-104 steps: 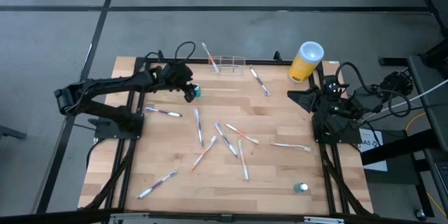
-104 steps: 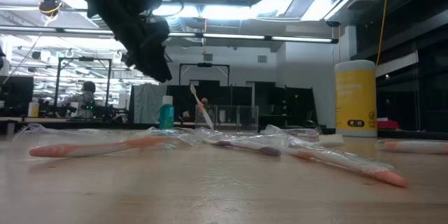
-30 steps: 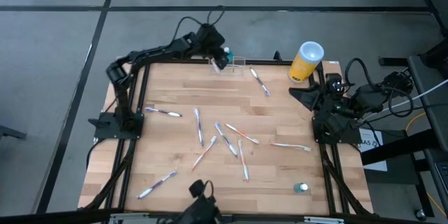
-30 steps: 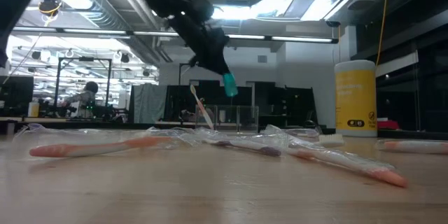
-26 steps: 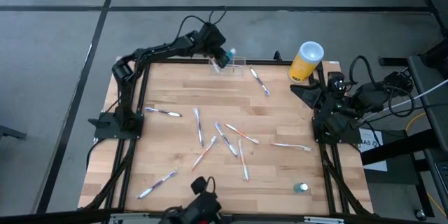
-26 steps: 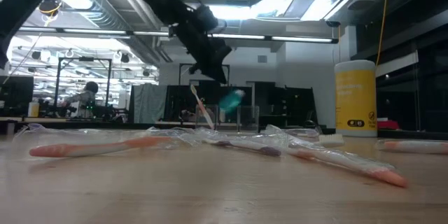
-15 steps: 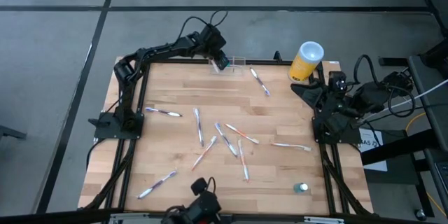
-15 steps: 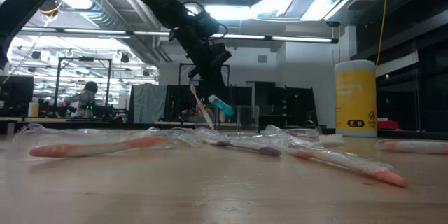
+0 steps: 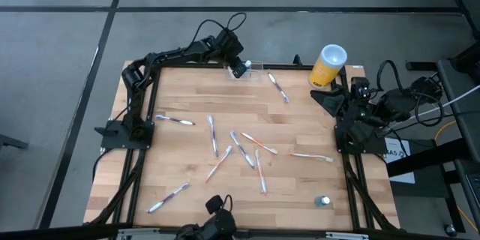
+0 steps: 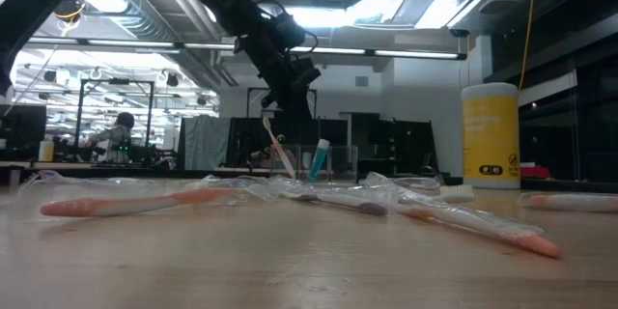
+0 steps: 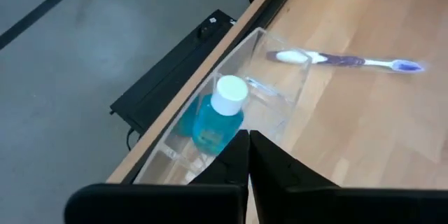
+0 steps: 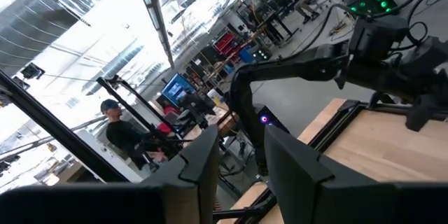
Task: Pick & Place toothbrushing station
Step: Put the blue mouthwash into the transparent organizer
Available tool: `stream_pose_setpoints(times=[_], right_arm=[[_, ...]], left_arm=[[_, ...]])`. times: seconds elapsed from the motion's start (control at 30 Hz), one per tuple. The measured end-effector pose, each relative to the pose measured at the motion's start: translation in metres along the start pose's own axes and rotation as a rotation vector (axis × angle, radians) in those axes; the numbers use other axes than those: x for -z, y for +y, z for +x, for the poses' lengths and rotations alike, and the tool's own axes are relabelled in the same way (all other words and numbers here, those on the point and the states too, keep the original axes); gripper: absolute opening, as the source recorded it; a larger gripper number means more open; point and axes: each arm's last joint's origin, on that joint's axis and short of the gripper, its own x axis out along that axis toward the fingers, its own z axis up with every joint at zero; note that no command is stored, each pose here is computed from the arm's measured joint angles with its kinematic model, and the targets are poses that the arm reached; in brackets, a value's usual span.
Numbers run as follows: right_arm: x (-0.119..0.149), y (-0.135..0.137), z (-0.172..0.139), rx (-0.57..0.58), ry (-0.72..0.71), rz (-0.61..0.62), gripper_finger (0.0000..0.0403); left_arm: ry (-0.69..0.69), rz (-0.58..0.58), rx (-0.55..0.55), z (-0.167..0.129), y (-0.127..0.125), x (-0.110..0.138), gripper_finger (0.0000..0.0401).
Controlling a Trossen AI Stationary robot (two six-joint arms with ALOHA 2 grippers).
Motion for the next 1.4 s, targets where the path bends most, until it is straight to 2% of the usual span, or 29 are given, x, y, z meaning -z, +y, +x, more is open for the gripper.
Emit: stream_pose_setpoints(times=[0.1,0.27,0.4,0.47,0.67,0.73,0.8,0.93,1.0,1.2,1.3,1.4], right_arm=[[0.005,0.000,0.003,0.012,0.022,-0.013,0.0118],[0.019,-0.003,0.002,0.044,0.104,-0.019,0.0118],[0.030,-0.006,-0.003,0.081,0.189,-0.014,0.0118],[0.036,-0.008,-0.006,0.095,0.231,0.012,0.0118],[0.063,-0.011,-0.017,0.151,0.450,0.130,0.0118],[0.076,-0.011,-0.019,0.187,0.549,0.174,0.0114],[0.089,-0.010,-0.021,0.219,0.653,0.216,0.0110],[0.119,-0.007,-0.026,0.289,0.882,0.266,0.0099],[0.133,-0.006,-0.030,0.339,1.020,0.275,0.0093],[0.163,-0.008,-0.049,0.498,1.449,0.251,0.0079],[0.167,-0.008,-0.058,0.532,1.570,0.235,0.0074],[0.166,-0.008,-0.066,0.558,1.638,0.137,0.0068]], left_arm=[[0.068,0.006,0.092,-0.009,-0.004,0.005,0.0003],[0.257,0.024,0.346,-0.022,-0.023,0.022,0.0011],[0.377,0.121,0.580,-0.027,-0.072,0.036,0.0033],[0.388,0.206,0.663,-0.029,-0.103,0.041,0.0046],[0.273,0.500,0.821,-0.039,-0.197,0.055,0.0071],[0.239,0.531,0.835,-0.043,-0.217,0.059,0.0073],[0.239,0.538,0.818,-0.046,-0.227,0.062,0.0071],[0.271,0.515,0.787,-0.061,-0.223,0.061,0.0061],[0.286,0.504,0.759,-0.076,-0.213,0.059,0.0054],[0.183,0.483,0.582,-0.129,-0.173,0.060,0.0037],[0.111,0.462,0.499,-0.161,-0.156,0.066,0.0032],[0.072,0.449,0.475,-0.184,-0.147,0.077,0.0033]])
